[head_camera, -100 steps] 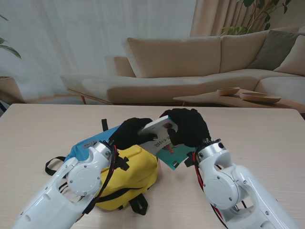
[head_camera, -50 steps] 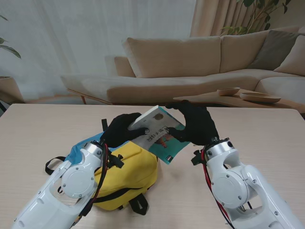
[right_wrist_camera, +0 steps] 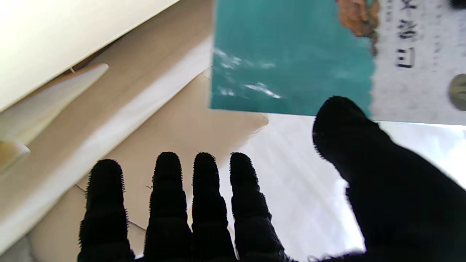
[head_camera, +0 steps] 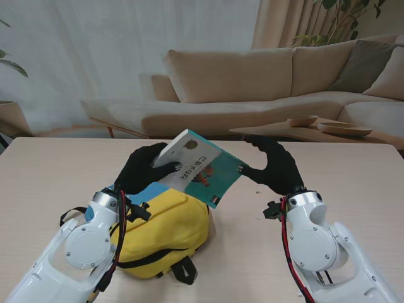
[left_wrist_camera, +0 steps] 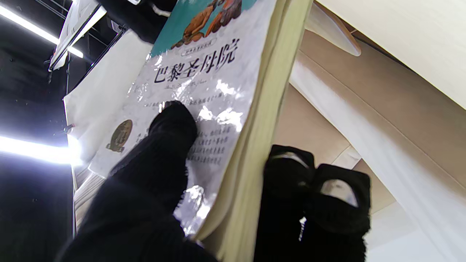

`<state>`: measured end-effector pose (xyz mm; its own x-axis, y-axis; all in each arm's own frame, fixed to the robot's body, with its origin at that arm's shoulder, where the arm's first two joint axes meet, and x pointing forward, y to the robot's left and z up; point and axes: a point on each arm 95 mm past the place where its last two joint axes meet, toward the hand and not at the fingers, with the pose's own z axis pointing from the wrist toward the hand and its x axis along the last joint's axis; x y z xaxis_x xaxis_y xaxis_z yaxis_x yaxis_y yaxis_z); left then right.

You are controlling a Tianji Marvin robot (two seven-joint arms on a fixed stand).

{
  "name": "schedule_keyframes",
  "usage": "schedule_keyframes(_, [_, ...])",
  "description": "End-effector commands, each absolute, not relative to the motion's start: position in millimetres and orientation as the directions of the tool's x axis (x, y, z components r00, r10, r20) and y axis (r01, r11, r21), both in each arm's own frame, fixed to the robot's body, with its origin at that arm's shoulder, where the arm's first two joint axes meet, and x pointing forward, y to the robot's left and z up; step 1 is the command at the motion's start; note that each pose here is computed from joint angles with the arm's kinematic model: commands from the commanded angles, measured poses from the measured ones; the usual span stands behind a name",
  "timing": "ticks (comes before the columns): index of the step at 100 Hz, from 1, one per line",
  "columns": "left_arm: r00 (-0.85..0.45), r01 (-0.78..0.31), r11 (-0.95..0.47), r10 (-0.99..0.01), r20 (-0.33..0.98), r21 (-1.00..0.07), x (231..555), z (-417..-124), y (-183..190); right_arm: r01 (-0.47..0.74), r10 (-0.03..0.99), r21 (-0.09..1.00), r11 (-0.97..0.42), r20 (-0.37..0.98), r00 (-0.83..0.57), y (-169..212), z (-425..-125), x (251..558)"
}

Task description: Pack books into the school bag then zip close the school bag

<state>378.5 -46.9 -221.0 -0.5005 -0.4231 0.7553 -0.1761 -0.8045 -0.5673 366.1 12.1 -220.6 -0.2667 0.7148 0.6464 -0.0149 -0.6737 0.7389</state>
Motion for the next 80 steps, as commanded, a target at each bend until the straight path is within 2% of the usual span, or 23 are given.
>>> schedule_keyframes(1, [-0.513, -0.18, -0.815, -0.4, 0.76, -0.55, 375.1, -213.2, -49.5, 0.011, 0.717, 0.737, -0.676, 0.661, -0.219, 11.0, -240.4, 363.9])
schedule_keyframes(29, [-0.511, -0.185, -0.842, -0.358, 0.781, -0.507, 377.0, -207.6, -50.0, 0.081, 0.581, 0.595, -0.8, 0.801, -0.144, 15.3, -270.5, 362.1])
schedule_keyframes(55, [-0.482, -0.233, -0.869, -0.287, 0.828, -0.437, 380.5, -204.8, -55.3, 0.118, 0.343, 0.362, -0.924, 0.926, -0.158, 37.3, -291.6, 356.4])
schedule_keyframes(80, [-0.454, -0.281, -0.88, -0.229, 0.861, -0.383, 382.5, -203.4, -61.2, 0.123, 0.129, 0.149, -0.981, 0.979, -0.157, 57.1, -295.3, 354.4])
